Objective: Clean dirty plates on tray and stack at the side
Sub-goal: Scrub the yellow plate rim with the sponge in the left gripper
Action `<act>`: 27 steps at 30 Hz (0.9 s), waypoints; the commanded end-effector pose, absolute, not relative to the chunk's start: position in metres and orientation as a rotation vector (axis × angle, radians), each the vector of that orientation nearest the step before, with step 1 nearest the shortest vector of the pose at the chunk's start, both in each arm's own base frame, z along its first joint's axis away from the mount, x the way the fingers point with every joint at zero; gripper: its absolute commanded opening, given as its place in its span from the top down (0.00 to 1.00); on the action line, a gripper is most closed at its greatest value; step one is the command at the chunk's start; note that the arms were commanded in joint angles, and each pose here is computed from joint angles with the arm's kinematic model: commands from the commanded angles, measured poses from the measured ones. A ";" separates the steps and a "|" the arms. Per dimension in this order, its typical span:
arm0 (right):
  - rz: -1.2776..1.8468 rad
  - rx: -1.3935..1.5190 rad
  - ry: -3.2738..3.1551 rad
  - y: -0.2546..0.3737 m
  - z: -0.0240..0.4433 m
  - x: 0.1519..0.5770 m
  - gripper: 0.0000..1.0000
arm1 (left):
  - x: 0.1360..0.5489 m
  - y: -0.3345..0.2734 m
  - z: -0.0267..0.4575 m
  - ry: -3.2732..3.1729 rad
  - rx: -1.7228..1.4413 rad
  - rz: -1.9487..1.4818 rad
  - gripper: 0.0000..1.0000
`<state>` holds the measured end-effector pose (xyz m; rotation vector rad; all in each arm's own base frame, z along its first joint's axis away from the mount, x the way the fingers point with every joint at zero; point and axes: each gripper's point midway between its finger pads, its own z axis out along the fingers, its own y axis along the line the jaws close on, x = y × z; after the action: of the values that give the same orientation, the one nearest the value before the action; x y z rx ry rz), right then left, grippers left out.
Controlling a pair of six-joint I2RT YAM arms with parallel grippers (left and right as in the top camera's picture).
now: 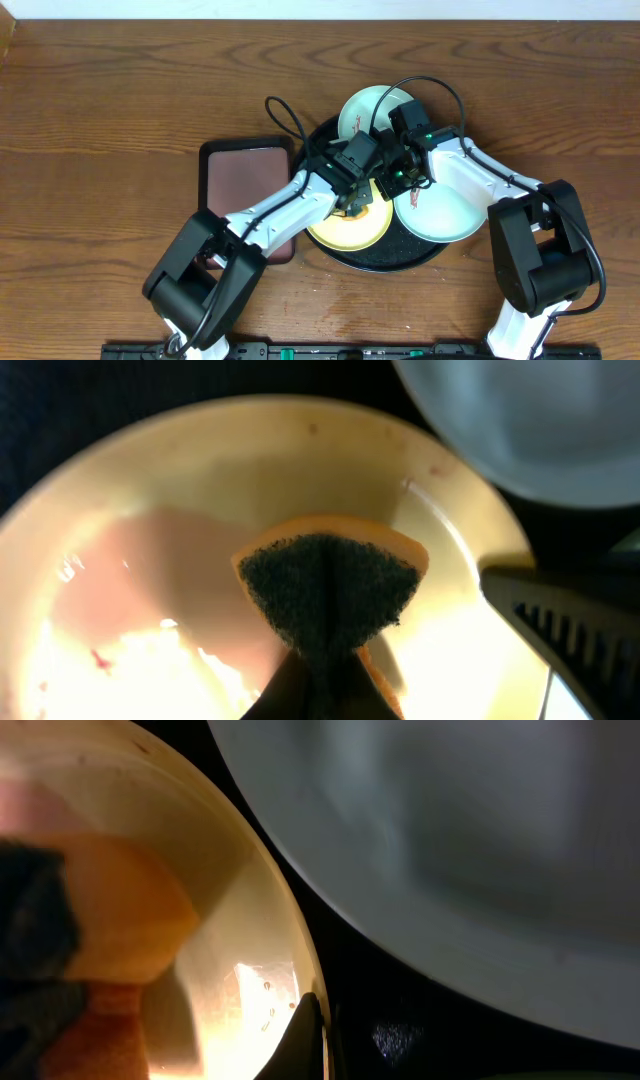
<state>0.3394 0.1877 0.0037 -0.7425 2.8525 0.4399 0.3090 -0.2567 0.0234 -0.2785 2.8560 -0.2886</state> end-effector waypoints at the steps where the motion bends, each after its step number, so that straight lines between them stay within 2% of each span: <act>1: 0.420 -0.758 2.897 0.185 -0.005 0.330 0.99 | 0.306 -0.247 0.003 2.905 -0.325 -0.193 0.93; 7: 0.420 -0.757 2.898 0.185 -0.005 0.330 0.99 | 0.301 -0.217 -0.016 2.960 -0.394 -0.036 0.93; 18: 0.420 -0.758 2.902 0.185 -0.006 0.329 0.99 | 0.312 -0.132 0.032 2.745 -0.399 0.455 0.93; 23: 0.420 -0.756 2.902 0.185 -0.006 0.329 0.99 | 0.310 -0.139 0.029 2.774 -0.408 0.401 0.93; 27: 0.420 -0.756 2.903 0.185 -0.006 0.329 0.99 | 0.310 -0.171 0.023 2.851 -0.430 0.158 0.93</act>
<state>0.3371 0.1883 0.0041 -0.7436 2.8607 0.4523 0.3094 -0.1701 0.0228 -0.3899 2.8370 0.2280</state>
